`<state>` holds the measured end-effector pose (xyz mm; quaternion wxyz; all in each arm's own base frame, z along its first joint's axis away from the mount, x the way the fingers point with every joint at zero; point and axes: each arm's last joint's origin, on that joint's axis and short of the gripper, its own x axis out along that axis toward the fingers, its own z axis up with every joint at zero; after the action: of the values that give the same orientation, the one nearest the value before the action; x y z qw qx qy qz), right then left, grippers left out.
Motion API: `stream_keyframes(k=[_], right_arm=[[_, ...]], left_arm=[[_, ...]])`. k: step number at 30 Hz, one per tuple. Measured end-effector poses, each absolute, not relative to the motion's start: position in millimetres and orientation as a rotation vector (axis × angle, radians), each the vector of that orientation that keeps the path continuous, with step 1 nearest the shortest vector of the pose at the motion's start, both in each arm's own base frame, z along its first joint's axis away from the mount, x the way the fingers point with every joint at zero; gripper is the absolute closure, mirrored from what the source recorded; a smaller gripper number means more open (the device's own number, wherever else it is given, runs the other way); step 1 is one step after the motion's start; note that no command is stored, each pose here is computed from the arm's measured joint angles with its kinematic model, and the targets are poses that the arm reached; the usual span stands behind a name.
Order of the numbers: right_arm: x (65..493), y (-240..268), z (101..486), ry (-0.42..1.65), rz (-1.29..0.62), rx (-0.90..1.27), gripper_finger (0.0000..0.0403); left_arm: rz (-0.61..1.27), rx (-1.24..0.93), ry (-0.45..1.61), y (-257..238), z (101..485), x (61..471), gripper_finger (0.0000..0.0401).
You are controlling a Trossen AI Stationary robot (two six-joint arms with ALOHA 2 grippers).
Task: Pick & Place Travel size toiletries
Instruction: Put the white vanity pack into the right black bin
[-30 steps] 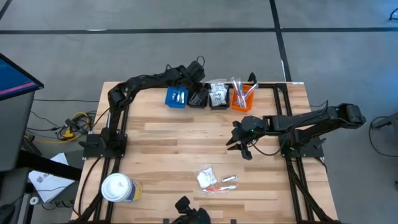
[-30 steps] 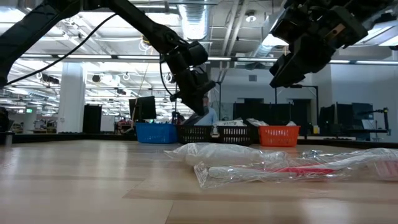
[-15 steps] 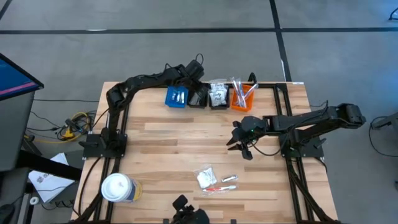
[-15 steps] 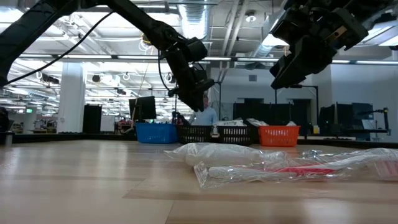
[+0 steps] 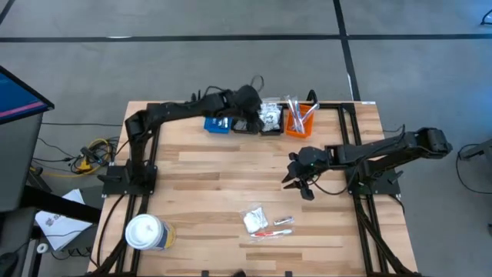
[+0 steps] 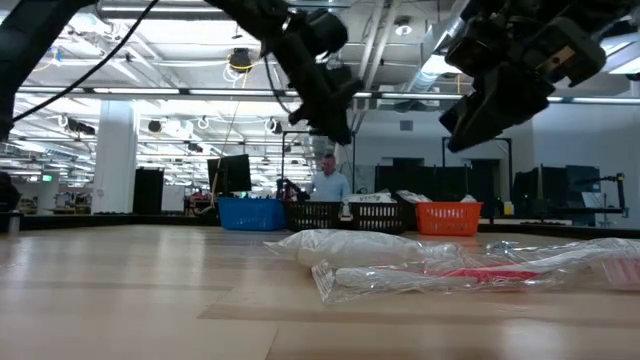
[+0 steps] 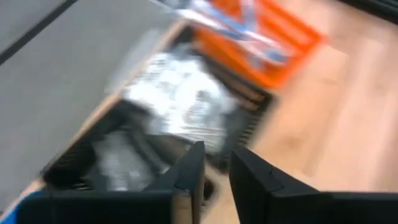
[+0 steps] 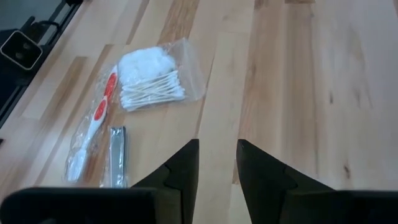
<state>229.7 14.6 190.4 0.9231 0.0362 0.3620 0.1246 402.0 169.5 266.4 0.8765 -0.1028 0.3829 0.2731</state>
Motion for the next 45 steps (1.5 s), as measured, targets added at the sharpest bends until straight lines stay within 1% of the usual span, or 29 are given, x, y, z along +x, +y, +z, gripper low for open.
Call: stream_keyframes(k=[5,8,10,15,21,25,32,38,42,45], right_arm=[[227.6,20.1,186.9,0.75,0.278,0.066,0.0301],[227.4,25.4,187.2,0.745,0.301,0.057,0.0301],[227.9,28.7,188.2,0.733,0.315,0.051,0.0301],[228.9,34.1,190.1,0.707,0.338,0.041,0.0301],[229.1,35.4,190.6,0.703,0.338,0.053,0.0301],[229.2,35.4,190.8,0.702,0.337,0.056,0.0301],[229.7,35.3,191.3,0.69,0.346,0.031,0.0301],[229.9,35.2,191.7,0.685,0.347,0.028,0.0301],[229.8,35.2,191.5,0.688,0.347,0.029,0.0301],[229.8,35.2,191.5,0.687,0.347,0.029,0.0301]], left_arm=[[0.448,-0.157,0.82,112.8,267.5,419.0,0.0372],[0.413,-0.098,0.825,76.6,267.5,426.7,0.0395],[0.409,-0.056,0.824,53.1,267.6,429.9,0.0398],[0.485,0.045,0.787,3.0,269.2,432.0,0.0398],[0.661,0.157,0.648,-46.2,276.3,429.8,0.0398],[0.675,0.208,0.607,-75.5,279.4,423.8,0.0398],[0.552,0.062,0.569,-115.0,292.4,406.7,0.0398],[0.466,-0.028,0.559,-148.8,292.2,395.1,0.0398],[0.447,-0.069,0.572,-165.8,281.1,385.6,0.0398],[0.424,-0.042,0.598,-176.3,269.7,377.6,0.0398]])
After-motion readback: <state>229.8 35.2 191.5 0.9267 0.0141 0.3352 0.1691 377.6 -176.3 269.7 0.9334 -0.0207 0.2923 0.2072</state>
